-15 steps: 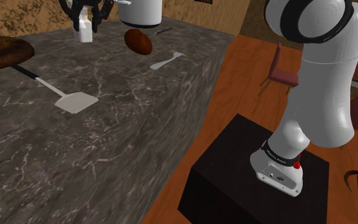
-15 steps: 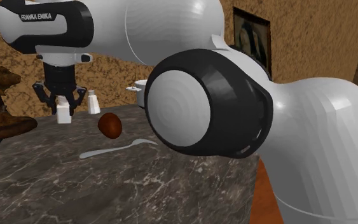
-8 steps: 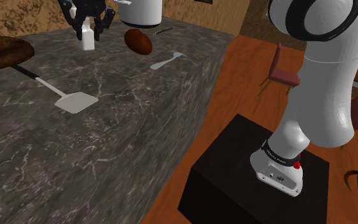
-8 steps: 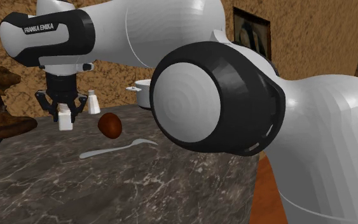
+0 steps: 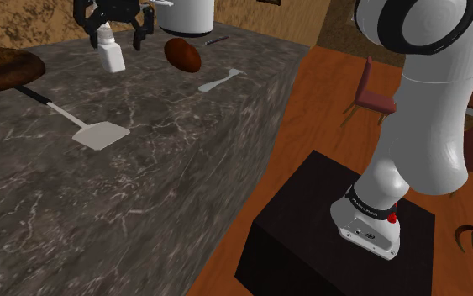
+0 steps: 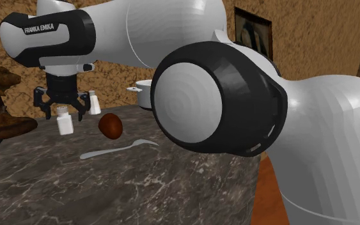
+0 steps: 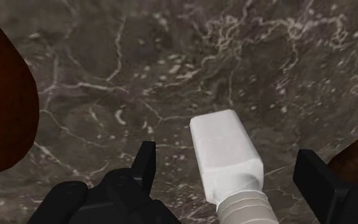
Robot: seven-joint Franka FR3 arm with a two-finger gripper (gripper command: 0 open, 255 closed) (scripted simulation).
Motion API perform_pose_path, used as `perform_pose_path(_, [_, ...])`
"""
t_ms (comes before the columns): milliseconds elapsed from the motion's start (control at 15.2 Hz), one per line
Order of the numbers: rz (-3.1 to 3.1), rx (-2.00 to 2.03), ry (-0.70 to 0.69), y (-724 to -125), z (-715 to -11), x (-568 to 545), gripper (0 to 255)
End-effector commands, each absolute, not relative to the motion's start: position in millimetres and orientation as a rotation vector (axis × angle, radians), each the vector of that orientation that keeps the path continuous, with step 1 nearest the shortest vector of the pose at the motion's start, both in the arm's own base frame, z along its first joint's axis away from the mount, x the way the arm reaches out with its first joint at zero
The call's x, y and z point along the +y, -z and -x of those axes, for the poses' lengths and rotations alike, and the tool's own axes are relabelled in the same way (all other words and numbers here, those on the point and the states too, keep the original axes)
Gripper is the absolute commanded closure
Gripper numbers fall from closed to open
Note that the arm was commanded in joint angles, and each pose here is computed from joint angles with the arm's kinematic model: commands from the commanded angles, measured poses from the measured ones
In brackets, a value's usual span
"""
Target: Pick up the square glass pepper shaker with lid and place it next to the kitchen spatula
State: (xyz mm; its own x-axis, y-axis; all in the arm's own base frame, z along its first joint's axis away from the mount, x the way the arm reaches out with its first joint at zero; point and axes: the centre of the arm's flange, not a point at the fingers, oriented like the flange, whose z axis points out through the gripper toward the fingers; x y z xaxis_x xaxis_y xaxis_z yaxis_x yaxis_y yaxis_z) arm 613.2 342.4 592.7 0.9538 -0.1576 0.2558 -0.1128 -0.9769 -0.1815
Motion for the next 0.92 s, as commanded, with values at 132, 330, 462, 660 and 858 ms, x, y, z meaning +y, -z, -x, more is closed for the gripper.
perform_pose_path(132, [2.941, 0.205, 0.405, -605.2, -609.6, 340.5, 0])
perform_pose_path(330, [2.941, 0.205, 0.405, -640.2, -599.3, 335.2, 0])
perform_pose_path(462, [2.941, 0.205, 0.405, -640.2, -599.3, 335.2, 0])
perform_pose_path(660, [2.941, 0.205, 0.405, -640.2, -599.3, 335.2, 0])
perform_pose_path(858, [2.941, 0.205, 0.405, -640.2, -599.3, 335.2, 0])
